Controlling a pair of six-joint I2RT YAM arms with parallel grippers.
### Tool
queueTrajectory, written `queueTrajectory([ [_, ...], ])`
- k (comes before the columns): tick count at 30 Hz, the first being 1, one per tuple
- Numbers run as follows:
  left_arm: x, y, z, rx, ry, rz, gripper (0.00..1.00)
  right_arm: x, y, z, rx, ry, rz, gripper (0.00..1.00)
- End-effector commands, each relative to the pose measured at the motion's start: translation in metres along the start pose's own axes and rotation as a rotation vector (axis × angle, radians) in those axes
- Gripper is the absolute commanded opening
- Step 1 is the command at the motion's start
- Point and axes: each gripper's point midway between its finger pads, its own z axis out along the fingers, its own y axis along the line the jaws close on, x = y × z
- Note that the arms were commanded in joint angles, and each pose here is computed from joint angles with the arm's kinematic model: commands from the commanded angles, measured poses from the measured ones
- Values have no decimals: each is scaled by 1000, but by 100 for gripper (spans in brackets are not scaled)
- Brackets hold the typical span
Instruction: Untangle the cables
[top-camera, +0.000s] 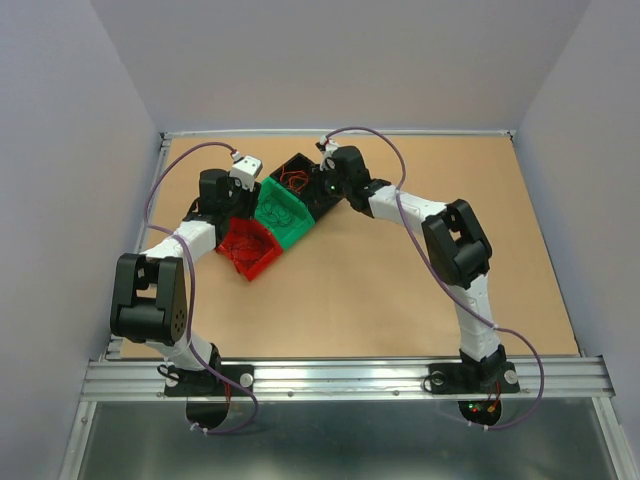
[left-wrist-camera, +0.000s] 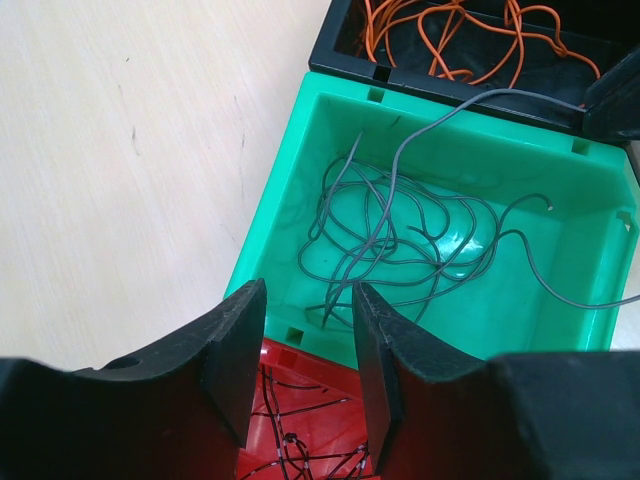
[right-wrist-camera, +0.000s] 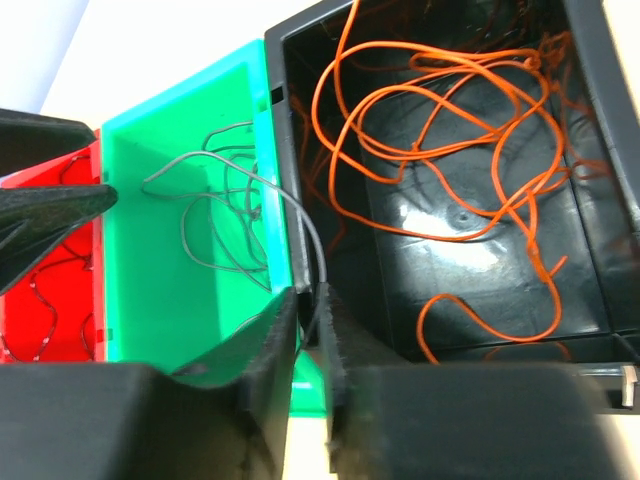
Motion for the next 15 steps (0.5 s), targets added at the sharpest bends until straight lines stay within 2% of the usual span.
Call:
queueTrajectory([
  [1,-30,7,-10,-17,-88,28,50,-7,5,4,-7,-34,-33,14],
  [6,-31,7,-10,-17,-89,28,50,-13,9,2,-8,-47,-44,1],
  [15,-30,4,-9,2,-90,31,50,-33,49,-8,-38,-94,-134,1],
])
